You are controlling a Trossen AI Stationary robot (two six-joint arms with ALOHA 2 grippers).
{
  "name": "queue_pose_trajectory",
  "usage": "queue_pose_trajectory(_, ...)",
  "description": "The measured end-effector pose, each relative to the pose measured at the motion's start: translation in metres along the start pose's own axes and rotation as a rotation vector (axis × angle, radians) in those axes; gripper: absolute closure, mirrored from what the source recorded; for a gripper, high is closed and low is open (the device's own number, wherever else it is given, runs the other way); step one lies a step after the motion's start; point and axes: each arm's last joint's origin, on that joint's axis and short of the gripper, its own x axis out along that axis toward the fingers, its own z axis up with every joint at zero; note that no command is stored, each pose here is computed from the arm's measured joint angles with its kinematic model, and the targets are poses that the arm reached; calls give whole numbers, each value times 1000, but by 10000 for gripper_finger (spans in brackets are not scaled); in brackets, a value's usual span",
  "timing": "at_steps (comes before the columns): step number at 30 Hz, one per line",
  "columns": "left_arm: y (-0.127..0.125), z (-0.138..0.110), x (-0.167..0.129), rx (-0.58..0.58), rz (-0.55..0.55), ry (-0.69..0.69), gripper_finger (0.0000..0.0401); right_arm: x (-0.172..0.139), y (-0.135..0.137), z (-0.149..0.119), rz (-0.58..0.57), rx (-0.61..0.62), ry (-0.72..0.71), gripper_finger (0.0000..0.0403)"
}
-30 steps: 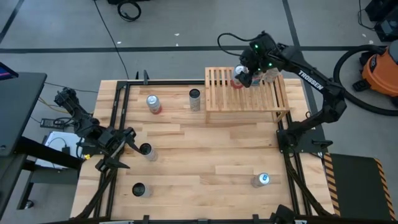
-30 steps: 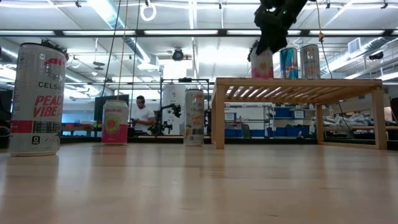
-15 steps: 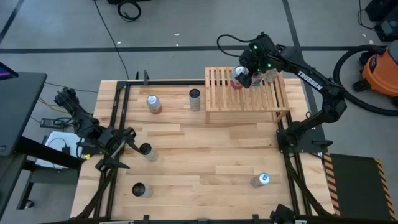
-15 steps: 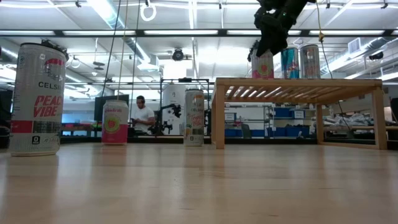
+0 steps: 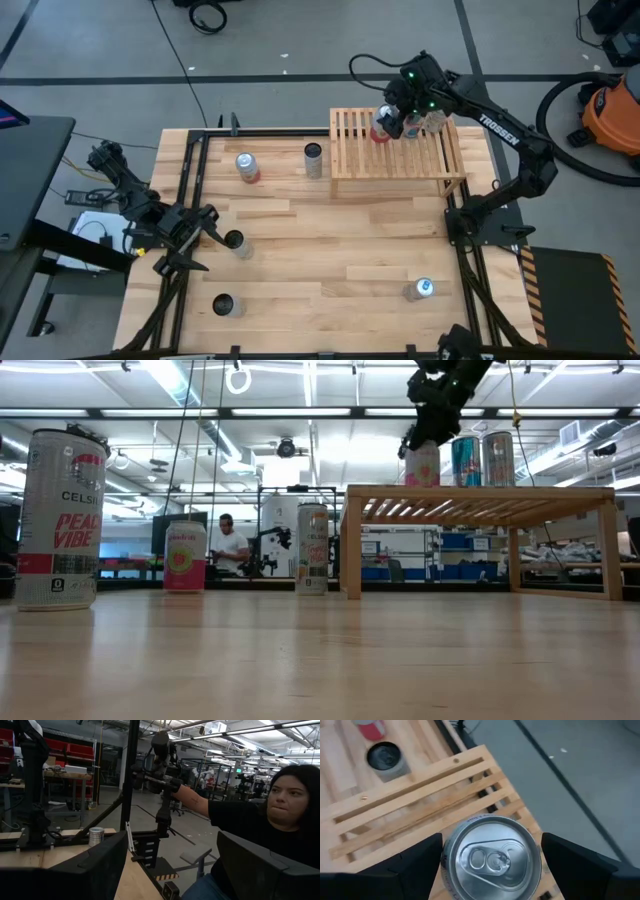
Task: Place canned beverage on shelf
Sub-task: Put the bottom pink-white soda can on the shelf, then put the top white-pink soda can on the shelf
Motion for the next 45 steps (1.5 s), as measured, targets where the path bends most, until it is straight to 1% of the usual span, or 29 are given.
queue_pose_trajectory(2,0,0,0,0,0,0,86,-3,-1,0,-26,-1,-9,54)
queue_pose_trajectory(6,0,0,0,0,0,0,86,-11,-1,2,-41,-2,-57,54)
queue_pose_trajectory(10,0,0,0,0,0,0,86,-17,0,3,-18,-4,-88,54)
queue_pose_trajectory(18,0,0,0,0,0,0,86,-19,0,5,-20,16,-118,54)
queue_pose_trajectory(21,0,0,0,0,0,0,86,-19,4,8,-11,42,-144,54)
queue_pose_trajectory(23,0,0,0,0,0,0,86,-21,8,10,-2,36,-162,54)
queue_pose_trajectory(27,0,0,0,1,0,0,86,-31,22,12,57,-2,-204,55)
queue_pose_trajectory(33,0,0,0,1,0,0,86,-48,51,13,148,-78,-257,55)
queue_pose_trajectory(37,0,0,0,0,0,0,86,-55,71,13,195,-106,-274,55)
queue_pose_trajectory(41,0,0,0,0,0,0,86,-60,97,12,279,-157,-277,55)
queue_pose_trajectory(45,0,0,0,0,0,0,86,-63,126,11,368,-235,-276,55)
